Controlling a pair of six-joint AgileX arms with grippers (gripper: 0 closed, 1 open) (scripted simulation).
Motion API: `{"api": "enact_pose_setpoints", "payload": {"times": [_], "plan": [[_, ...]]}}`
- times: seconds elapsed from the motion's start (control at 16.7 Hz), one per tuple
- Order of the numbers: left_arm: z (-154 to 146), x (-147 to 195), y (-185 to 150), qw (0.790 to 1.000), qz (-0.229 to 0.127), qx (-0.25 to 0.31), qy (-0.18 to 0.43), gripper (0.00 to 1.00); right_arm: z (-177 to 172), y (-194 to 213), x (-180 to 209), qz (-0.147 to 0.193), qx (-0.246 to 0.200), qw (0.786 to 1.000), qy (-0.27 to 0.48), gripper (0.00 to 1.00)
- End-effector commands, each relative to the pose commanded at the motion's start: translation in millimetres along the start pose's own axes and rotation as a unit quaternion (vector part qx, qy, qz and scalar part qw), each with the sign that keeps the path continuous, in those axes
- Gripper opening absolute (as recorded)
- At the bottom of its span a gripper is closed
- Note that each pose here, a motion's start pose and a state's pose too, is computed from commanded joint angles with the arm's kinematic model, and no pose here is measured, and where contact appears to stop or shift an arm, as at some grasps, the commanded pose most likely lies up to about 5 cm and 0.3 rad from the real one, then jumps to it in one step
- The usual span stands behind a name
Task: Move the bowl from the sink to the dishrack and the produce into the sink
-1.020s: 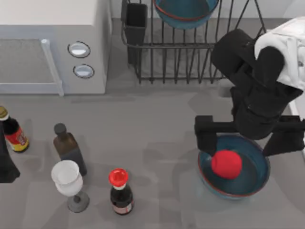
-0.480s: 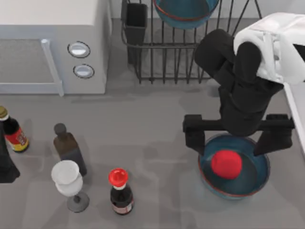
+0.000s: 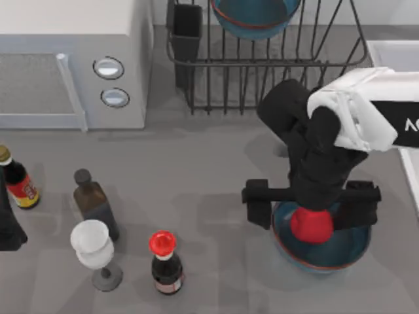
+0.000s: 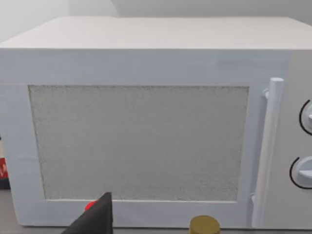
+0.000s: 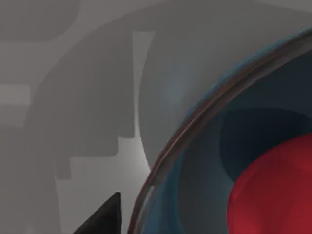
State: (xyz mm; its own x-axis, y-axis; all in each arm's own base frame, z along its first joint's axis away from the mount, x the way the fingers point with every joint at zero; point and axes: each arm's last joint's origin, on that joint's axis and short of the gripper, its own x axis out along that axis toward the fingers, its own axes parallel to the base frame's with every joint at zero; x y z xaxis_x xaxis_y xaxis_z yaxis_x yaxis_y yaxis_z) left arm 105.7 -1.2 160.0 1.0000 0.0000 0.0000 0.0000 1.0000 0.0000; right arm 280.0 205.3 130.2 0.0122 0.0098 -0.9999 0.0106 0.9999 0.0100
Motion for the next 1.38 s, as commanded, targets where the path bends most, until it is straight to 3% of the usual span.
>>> {"api": "enact_pose_setpoints", "payload": {"times": [0.24,0.48,1.26,1.38], "plan": [[0,0,0,1.0,0.0,0.0,0.0,1.0,-5,-2,33,-0.005,0.0,1.0,0.006,1.0],[0,0,0,1.0,0.0,0.0,0.0,1.0,-5,-3,34,-0.005,0.0,1.0,0.006,1.0],[0,0,0,1.0,0.0,0.0,0.0,1.0,-5,-3,34,-0.005,0.0,1.0,0.006,0.02],[0,0,0,1.0,0.0,0.0,0.0,1.0,-5,-3,34,-0.005,0.0,1.0,0.006,0.0]]}}
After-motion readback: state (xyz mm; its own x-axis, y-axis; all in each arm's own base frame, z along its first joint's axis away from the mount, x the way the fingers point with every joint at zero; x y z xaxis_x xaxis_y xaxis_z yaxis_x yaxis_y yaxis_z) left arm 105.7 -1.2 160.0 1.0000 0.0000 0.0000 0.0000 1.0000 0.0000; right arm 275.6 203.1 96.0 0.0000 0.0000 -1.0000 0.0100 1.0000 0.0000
